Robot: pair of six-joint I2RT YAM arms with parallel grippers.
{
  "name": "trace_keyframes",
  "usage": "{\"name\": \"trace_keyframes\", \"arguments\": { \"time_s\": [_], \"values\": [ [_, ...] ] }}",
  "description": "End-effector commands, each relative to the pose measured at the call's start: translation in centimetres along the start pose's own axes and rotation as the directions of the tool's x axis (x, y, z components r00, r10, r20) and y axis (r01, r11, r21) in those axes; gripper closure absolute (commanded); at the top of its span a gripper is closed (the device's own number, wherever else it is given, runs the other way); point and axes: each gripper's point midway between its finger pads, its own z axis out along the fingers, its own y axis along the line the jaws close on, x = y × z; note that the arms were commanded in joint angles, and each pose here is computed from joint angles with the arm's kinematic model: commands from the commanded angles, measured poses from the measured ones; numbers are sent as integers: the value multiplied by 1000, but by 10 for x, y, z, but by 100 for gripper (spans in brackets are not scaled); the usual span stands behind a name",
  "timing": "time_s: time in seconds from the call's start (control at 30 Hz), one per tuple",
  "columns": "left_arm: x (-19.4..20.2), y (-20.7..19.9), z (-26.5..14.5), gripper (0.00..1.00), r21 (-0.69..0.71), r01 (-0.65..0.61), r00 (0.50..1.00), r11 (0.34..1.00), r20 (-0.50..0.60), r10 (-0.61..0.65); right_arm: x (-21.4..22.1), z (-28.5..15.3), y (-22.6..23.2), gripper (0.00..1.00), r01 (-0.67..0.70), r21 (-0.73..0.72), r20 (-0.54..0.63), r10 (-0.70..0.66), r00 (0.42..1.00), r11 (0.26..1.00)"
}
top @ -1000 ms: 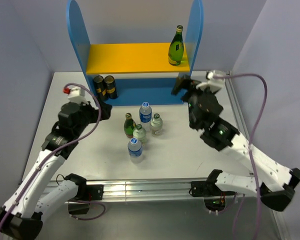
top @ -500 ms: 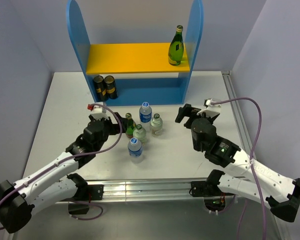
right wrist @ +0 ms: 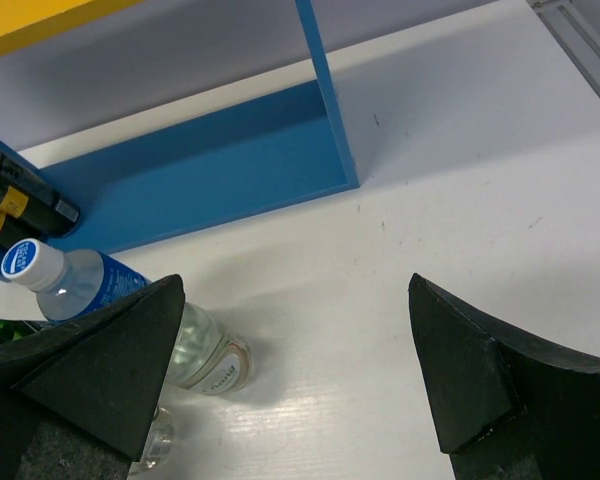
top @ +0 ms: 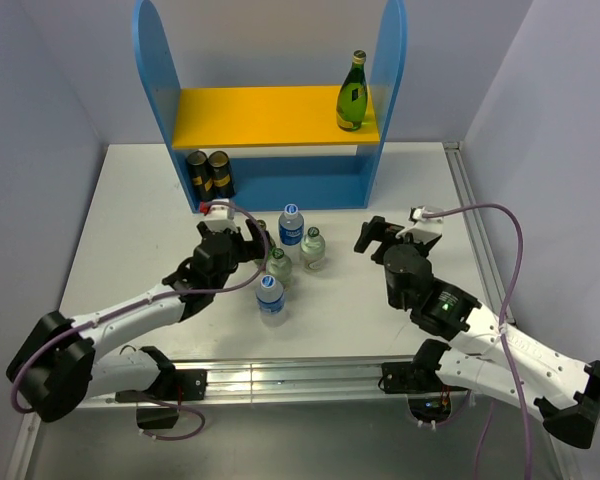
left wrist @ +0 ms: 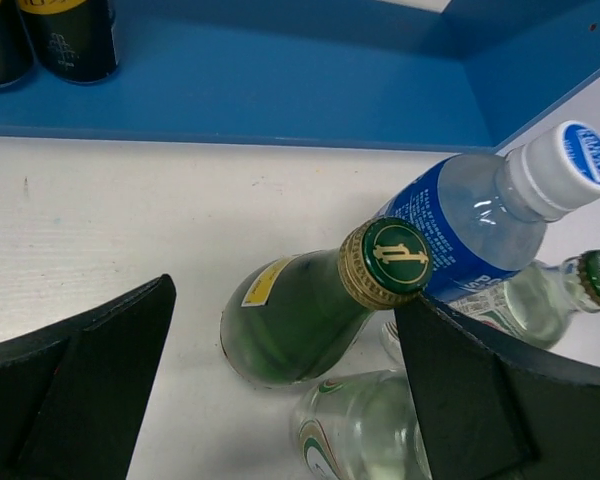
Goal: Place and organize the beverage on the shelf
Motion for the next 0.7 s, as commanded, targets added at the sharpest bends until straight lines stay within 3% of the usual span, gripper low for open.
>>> {"name": "trace_keyframes", "arguments": {
  "time_s": [0.0,0.3,0.4,0.5,0.63,0.67],
  "values": [
    [-23,-16,13,2,14,-4,997,1000,82,3,-5,-1,-5,0,-26,16,33,25,999,1000],
    [-23,-22,40,3,-29,-38,992,999,118,41,3,-1,-7,0,-23,8,29,23,999,1000],
    [-25,-24,46,10,-39,-49,990,998,133,54,4,-1,-6,0,-26,-1,26,26,999,1000],
    [-26,-24,51,39,-48,-52,988,998,140,58,4,-1,-5,0,-30,-7,27,30,999,1000],
    [-27,-25,53,100,-60,-57,989,997,137,65,4,-1,-5,0,-35,-10,29,35,999,999],
    [-30,-24,51,100,-67,-56,987,996,145,65,5,-1,-5,0,-32,-10,27,32,999,999]
  ]
}}
